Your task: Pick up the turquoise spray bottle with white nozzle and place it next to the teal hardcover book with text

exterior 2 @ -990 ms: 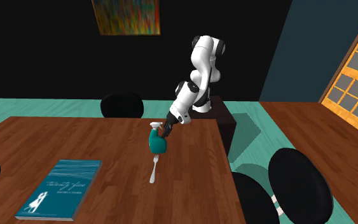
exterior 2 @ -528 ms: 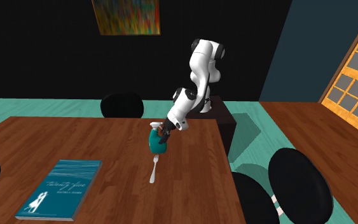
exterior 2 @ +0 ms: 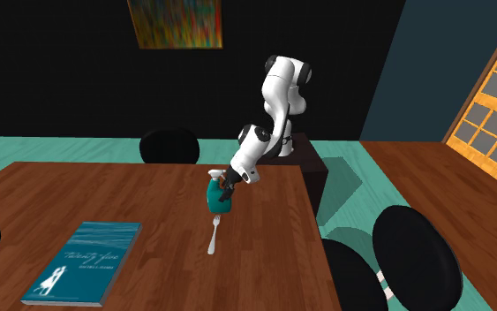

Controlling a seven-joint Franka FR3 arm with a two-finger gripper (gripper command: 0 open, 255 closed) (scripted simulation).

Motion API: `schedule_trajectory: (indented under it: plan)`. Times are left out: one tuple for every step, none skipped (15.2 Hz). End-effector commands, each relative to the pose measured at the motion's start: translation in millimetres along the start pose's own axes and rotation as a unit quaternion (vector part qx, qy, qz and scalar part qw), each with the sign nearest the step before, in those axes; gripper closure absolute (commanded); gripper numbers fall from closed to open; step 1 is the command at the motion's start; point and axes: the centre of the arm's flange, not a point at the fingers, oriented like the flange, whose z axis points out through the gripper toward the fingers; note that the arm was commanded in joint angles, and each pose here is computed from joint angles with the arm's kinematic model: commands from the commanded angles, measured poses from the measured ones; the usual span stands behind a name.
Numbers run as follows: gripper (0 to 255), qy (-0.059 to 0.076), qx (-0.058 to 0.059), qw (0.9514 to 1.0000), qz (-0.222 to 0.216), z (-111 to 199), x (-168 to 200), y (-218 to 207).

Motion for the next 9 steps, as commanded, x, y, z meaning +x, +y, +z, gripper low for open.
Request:
schedule_trajectory:
  plan:
    - [0,0.0,0.0,1.0,0.0,0.0,0.0,0.0]
    - [255,0.0,0.0,1.0,0.0,0.0,0.0,0.0]
    - [255,0.0,0.0,1.0,0.0,0.0,0.0,0.0]
    - [255,0.0,0.0,1.0,0.0,0.0,0.0,0.0]
    - [255,0.0,0.0,1.0,0.0,0.0,0.0,0.0]
    - [255,0.0,0.0,1.0,0.0,0.0,0.0,0.0]
    - [255,0.0,0.0,1.0,0.0,-0.1,0.0,0.0]
    - [255,0.0,0.0,1.0,0.0,-0.1,0.0,0.0]
    - [255,0.0,0.0,1.0,0.0,0.0,0.0,0.0]
